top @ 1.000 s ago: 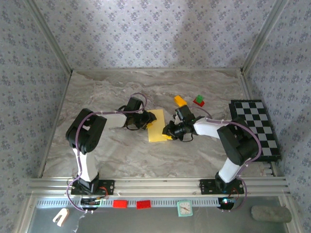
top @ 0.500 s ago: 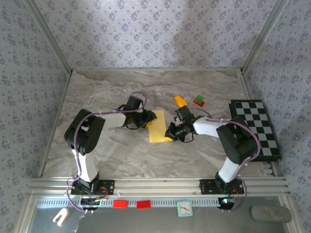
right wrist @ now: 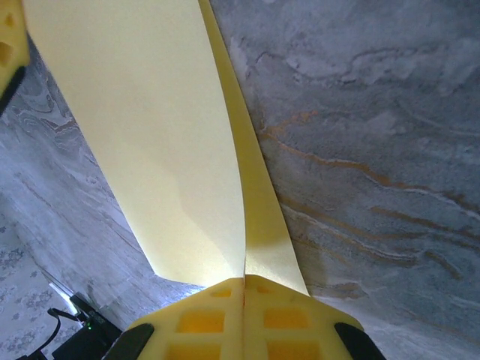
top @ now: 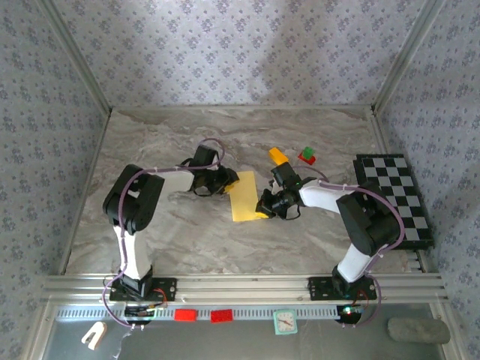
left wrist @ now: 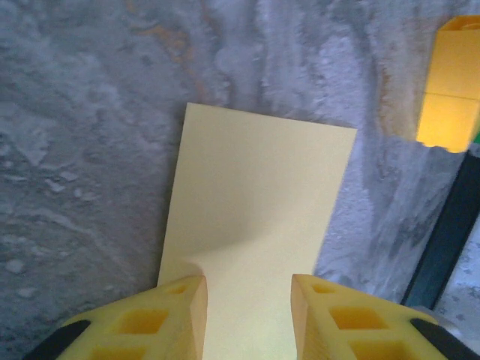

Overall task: Fold a paper plane with a square sheet of paper (pick it up from the middle)
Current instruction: Fold the triangle a second time at the center of the table.

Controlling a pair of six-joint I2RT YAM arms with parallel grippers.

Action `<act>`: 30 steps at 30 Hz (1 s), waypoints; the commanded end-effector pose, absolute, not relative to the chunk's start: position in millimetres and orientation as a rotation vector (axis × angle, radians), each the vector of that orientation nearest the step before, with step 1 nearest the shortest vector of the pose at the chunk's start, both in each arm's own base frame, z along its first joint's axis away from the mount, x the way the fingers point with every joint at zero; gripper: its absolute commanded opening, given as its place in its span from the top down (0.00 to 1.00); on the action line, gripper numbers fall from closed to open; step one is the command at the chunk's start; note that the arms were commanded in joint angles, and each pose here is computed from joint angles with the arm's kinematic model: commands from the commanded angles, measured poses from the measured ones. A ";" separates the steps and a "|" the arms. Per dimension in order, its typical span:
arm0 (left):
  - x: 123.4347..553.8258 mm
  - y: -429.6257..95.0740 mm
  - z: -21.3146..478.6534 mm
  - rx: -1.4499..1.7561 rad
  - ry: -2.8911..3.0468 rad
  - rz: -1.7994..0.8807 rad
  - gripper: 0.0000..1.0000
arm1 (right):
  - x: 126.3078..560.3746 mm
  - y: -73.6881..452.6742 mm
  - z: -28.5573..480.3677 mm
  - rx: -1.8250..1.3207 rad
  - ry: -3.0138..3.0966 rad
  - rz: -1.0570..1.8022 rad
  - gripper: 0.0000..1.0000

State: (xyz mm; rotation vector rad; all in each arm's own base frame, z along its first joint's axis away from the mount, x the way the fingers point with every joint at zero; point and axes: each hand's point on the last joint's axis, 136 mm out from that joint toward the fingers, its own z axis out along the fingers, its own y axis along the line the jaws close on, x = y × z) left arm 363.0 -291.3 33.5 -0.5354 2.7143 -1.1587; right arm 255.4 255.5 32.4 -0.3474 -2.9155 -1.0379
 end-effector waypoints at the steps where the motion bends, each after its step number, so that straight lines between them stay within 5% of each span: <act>1: 359.7 -293.7 29.3 -0.505 2.760 -1.150 0.66 | 262.8 259.9 49.7 -0.295 -2.937 -1.090 0.97; 30: 351.5 -286.4 13.3 -0.515 2.830 -1.071 0.77 | 298.7 308.7 46.1 -0.181 -2.930 -1.166 1.00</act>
